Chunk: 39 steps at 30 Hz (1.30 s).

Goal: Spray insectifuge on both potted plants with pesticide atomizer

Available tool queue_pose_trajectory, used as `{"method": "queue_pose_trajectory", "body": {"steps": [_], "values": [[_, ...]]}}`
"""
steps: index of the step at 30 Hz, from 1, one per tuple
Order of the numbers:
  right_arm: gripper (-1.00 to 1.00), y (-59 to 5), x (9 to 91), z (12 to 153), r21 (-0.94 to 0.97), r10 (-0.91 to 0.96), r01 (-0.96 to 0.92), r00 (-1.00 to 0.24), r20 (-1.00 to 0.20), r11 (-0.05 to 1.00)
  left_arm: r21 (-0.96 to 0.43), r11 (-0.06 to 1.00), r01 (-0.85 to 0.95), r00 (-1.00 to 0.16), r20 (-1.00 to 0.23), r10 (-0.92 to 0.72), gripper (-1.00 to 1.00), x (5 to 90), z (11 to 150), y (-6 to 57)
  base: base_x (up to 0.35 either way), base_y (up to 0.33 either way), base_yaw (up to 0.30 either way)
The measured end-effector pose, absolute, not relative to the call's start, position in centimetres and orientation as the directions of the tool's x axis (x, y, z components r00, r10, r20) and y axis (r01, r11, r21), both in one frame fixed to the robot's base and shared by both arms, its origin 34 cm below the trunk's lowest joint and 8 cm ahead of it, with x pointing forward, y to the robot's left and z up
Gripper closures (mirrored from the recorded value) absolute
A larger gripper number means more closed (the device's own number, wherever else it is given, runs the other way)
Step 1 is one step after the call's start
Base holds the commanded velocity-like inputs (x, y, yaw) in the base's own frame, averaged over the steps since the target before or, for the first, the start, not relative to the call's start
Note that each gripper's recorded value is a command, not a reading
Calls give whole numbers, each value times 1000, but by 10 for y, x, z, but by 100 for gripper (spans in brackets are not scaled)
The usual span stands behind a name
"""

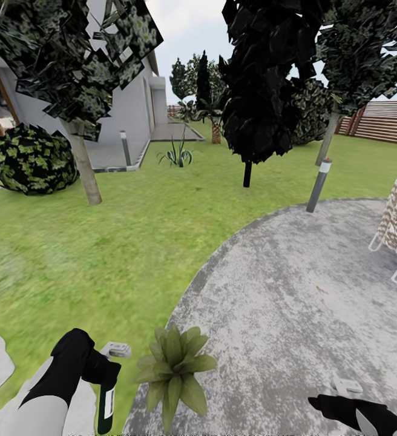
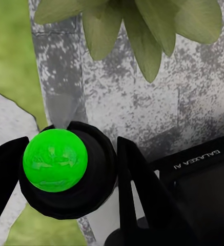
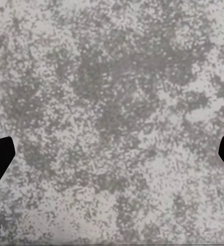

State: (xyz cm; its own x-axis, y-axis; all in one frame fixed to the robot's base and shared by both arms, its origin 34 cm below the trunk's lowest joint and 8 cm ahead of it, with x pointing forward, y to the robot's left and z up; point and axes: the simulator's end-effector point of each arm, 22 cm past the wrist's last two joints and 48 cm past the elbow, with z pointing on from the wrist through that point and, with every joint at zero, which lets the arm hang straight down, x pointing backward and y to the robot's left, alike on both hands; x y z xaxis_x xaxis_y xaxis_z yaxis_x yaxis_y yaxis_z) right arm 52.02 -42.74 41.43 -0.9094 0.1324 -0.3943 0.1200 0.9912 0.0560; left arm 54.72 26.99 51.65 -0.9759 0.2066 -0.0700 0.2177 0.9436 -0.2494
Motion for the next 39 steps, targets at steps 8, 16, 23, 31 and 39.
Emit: {"method": "queue_pose_trajectory", "body": {"steps": [8,16,23,31,39], "values": [[-100,-425,517,409,55,129,117,-916,-380,992,-252,943,215,-977,-56,208,100,544,511,270,0,0,0],[-100,-428,534,415,43,107,98,-906,-410,994,-297,935,192,-973,68,222,100,504,480,267,63,0,0],[-100,-428,531,413,44,111,101,-911,-397,994,-295,935,197,-971,74,228,100,503,479,267,143,0,0],[-100,-427,531,413,48,118,108,-910,-397,993,-295,935,198,-971,74,229,100,503,479,266,7,0,0],[-100,-427,530,411,48,118,107,-911,-394,993,-296,935,197,-970,78,229,100,502,477,266,0,0,0]]}}
